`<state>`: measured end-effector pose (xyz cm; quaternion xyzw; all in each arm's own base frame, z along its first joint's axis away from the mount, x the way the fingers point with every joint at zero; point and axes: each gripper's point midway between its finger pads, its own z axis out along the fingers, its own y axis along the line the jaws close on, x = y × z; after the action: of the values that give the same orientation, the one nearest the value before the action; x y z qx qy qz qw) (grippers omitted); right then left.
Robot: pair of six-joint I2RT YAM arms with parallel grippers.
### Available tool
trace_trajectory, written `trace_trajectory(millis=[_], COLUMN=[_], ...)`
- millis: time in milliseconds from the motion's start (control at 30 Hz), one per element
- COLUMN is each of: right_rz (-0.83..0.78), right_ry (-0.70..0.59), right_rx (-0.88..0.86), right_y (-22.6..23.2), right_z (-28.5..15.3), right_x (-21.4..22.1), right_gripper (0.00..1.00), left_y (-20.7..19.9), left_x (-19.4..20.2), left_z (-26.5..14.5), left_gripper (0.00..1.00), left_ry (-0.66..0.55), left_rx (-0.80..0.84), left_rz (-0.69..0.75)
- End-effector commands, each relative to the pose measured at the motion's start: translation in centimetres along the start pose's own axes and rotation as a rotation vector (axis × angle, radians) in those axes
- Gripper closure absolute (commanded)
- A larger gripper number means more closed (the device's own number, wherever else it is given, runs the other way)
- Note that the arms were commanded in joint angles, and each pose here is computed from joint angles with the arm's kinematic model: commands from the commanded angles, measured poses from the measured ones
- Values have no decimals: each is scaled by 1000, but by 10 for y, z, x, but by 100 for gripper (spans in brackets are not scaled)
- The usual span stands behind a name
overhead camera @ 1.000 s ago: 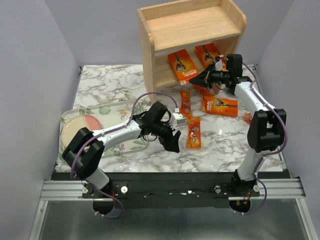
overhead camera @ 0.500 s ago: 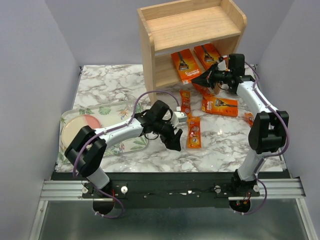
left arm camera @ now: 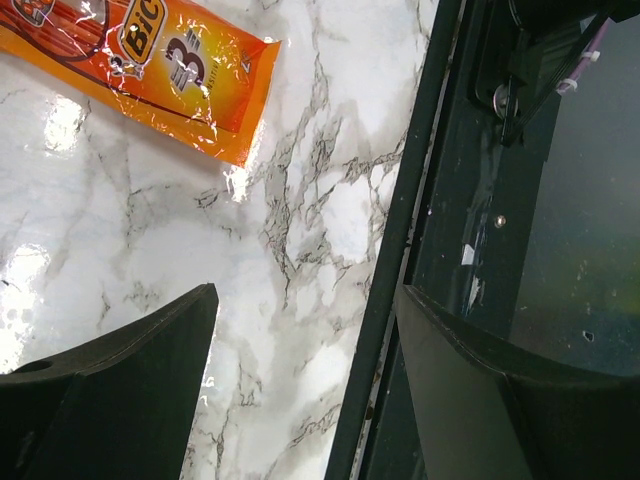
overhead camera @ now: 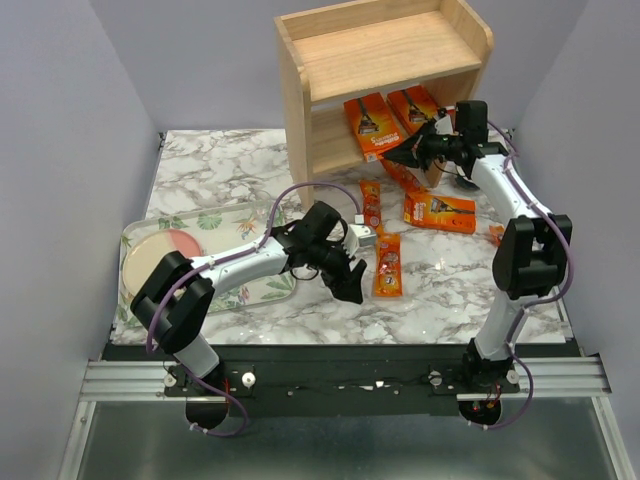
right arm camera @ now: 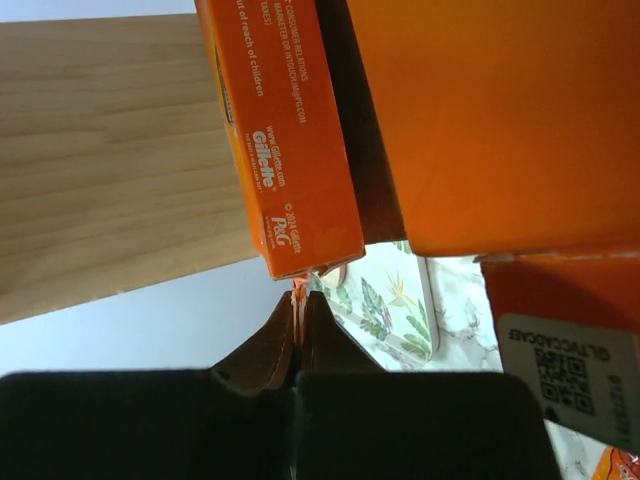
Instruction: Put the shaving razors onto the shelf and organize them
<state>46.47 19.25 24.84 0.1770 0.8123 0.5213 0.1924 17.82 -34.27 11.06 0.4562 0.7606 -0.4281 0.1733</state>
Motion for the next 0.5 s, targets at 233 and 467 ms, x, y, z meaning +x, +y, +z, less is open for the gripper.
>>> trace_trajectory(millis=[233,467], right_rz=[-11,-97], right_ry=[-34,-66], right_rx=[20,-9], right_y=[-8,21], right_z=[3,-27], right_x=[-13,2], right_gripper=[56,43], left_y=[1,7], left_x=[-3,-7], left_z=[1,-9], left_gripper=[19,20], left_ry=[4,-6], left_rx=[-9,-77], left_rz=[23,88])
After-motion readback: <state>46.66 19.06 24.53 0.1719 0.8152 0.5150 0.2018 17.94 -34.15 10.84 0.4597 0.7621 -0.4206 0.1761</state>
